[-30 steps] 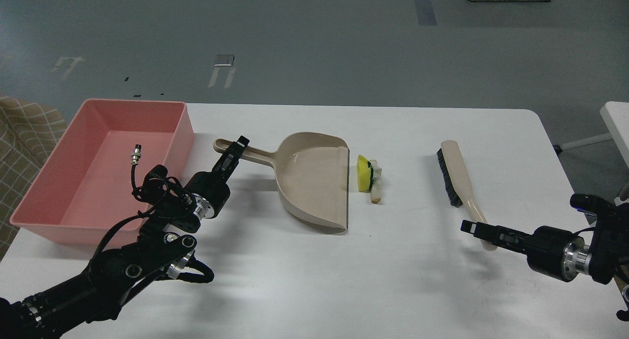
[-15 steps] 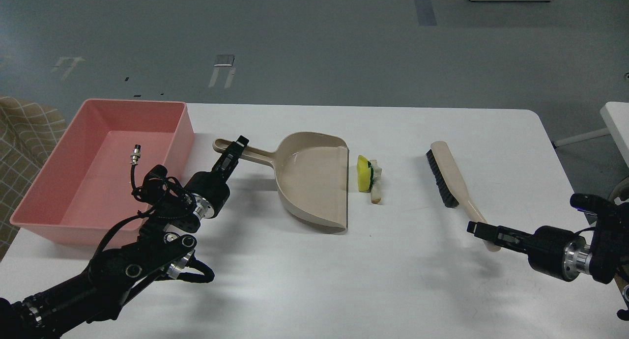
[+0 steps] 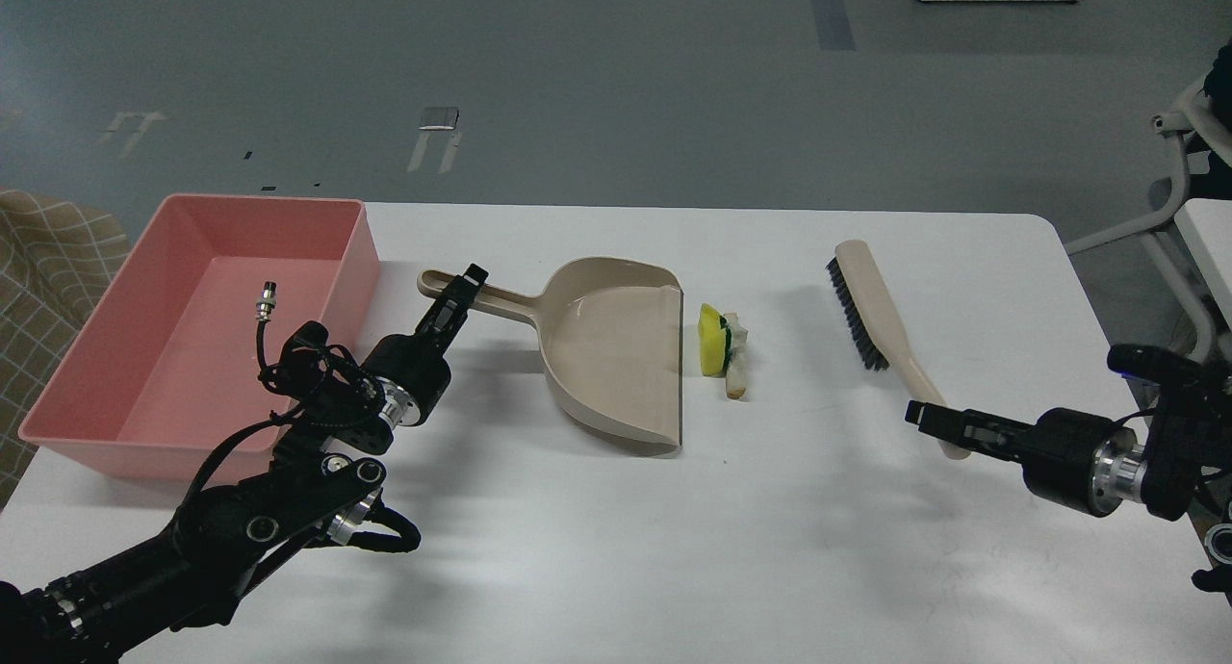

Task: Sweep and dump garbage into bin
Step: 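Sweep the sponge into the dustpan with the brush in the right gripper, then lift the brush away and raise the dustpan with the left gripper, then tilt the dustpan over the pink bin to dump the sponge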

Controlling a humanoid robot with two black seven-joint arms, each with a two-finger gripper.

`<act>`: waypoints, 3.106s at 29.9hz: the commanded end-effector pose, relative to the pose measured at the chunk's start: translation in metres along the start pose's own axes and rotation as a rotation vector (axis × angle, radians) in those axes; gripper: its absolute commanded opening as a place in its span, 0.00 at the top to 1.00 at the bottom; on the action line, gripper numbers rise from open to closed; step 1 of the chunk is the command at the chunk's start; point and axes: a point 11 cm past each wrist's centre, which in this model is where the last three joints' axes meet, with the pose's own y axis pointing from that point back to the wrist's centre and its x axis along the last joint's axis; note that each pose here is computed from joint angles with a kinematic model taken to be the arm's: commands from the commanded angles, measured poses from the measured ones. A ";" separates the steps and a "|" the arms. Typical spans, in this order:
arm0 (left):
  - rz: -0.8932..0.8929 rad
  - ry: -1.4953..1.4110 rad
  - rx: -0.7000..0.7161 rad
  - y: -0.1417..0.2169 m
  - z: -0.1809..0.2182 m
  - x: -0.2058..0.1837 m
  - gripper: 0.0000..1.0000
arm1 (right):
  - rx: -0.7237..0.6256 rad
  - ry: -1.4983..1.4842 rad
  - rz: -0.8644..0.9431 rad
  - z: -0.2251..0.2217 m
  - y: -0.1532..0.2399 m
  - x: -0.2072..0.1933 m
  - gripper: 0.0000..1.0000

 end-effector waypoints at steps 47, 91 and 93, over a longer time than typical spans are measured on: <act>0.165 0.425 0.025 -0.010 0.010 0.005 1.00 | -0.027 0.004 0.164 0.009 0.045 0.075 1.00; 0.287 -0.455 0.098 0.178 0.020 0.320 1.00 | -0.037 -0.107 0.096 0.033 0.024 0.016 1.00; 0.273 -0.530 0.095 0.178 0.024 0.322 1.00 | -0.036 -0.107 0.096 0.033 0.024 0.016 1.00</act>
